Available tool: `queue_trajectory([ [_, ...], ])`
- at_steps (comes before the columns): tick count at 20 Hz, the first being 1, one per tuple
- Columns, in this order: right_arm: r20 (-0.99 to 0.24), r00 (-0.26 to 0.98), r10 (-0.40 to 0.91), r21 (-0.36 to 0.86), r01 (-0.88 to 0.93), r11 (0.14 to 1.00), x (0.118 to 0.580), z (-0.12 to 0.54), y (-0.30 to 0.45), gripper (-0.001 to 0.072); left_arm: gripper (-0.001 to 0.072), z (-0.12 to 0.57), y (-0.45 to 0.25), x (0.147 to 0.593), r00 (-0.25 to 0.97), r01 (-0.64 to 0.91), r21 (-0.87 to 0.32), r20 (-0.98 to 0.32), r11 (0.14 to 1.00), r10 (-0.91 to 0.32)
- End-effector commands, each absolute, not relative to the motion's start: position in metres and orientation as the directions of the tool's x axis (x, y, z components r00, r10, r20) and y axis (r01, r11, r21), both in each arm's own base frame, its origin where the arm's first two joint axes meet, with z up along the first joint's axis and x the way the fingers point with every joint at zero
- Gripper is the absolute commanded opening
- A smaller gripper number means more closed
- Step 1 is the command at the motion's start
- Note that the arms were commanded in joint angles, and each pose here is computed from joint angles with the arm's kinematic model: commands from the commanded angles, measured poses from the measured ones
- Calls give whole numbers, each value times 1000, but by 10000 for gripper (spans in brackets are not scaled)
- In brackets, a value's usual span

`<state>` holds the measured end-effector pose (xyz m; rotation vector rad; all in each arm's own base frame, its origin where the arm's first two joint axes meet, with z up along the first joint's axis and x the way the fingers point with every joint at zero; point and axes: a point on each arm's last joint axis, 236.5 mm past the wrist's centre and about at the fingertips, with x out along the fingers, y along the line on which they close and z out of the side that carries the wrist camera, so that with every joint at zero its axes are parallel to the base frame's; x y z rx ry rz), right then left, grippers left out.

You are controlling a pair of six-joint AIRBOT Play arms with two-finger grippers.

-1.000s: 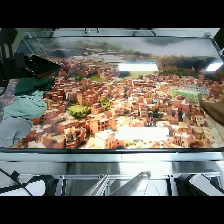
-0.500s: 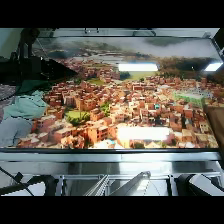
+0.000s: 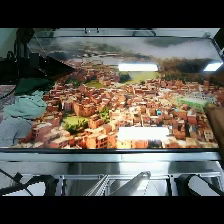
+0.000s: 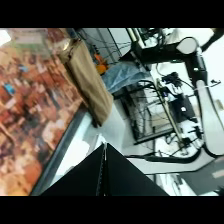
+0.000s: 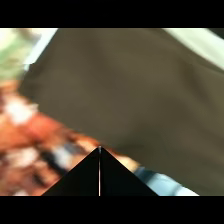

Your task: Fold the shirts.

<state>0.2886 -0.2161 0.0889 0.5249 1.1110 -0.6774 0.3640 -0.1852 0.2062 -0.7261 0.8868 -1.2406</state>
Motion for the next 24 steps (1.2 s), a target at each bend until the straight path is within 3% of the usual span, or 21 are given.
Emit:
queue_trajectory([
  [1,-867,497,37,264,394,880,360,129,-88,20,11,178,-172,365,158,466,-789,-371,401,-915],
  [3,-867,477,141,282,237,930,364,125,-20,20,12,166,-173,347,179,465,-719,-495,517,-850],
  [9,-909,286,304,280,-120,952,288,53,123,19,20,107,-185,246,192,384,-709,-566,592,-802],
  [14,-918,261,300,262,-169,950,269,17,125,19,20,71,-183,208,227,301,-726,-575,618,-786],
  [24,-923,246,296,263,-157,952,266,16,123,20,20,95,-181,205,329,353,-691,-539,630,-775],
])
